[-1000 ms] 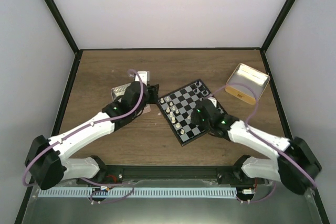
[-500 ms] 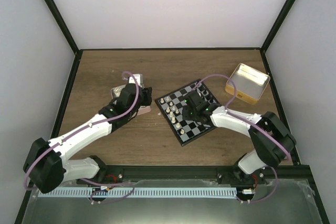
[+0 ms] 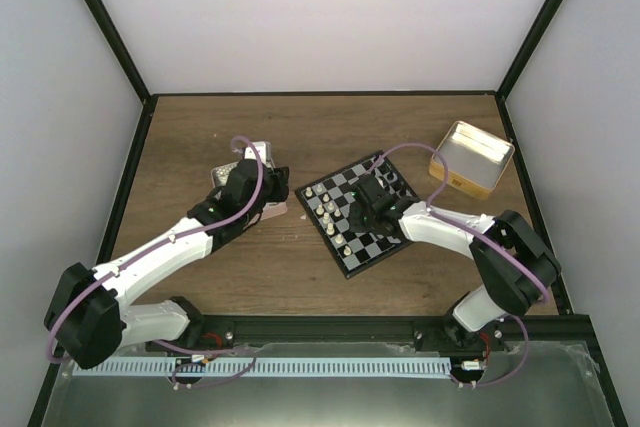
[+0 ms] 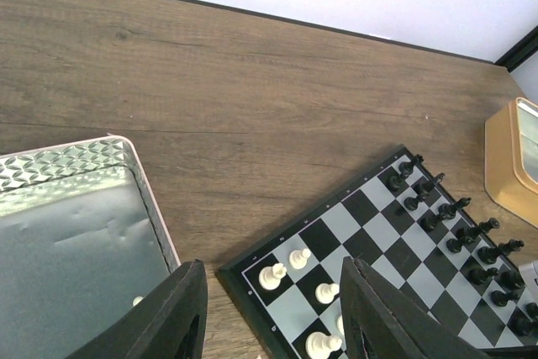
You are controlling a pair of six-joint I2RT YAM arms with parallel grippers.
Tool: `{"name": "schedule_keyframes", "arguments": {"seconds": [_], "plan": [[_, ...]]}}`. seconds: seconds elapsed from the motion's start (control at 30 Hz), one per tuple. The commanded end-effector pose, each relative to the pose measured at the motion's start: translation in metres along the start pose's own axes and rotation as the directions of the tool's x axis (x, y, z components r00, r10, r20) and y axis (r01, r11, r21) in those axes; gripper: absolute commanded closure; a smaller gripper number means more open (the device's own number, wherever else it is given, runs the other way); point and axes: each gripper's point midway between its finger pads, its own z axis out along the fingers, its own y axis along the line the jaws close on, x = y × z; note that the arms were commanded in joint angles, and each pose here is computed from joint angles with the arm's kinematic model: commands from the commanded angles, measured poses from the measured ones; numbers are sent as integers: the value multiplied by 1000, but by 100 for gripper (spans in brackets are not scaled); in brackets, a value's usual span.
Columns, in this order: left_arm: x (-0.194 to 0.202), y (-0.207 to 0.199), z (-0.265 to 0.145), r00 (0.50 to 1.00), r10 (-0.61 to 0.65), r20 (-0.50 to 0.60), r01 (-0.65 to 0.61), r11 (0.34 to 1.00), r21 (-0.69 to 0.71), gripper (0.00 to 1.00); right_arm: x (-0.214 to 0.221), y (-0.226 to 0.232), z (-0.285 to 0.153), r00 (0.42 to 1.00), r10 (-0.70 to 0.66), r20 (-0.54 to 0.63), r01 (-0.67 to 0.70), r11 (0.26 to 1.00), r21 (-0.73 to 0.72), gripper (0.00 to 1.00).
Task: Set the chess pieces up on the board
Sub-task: Move the chess piece to the chessboard.
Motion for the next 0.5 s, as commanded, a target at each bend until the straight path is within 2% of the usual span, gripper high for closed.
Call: {"name": "schedule_keyframes", "arguments": {"seconds": [0.0, 0.07, 0.47], "plan": [[-5, -1, 0, 1000, -18, 20, 18, 1000, 17, 54, -13, 2, -2, 1000, -1, 27, 0, 1000, 10, 89], [-4, -1, 0, 1000, -19, 17, 18, 1000, 18, 54, -15, 5, -3, 999, -8, 33, 8, 1000, -1, 92], [-3, 2, 1, 1000, -24, 13, 24, 1000, 10, 54, -19, 41, -7, 999, -28, 33, 34, 981, -189, 92]]}}
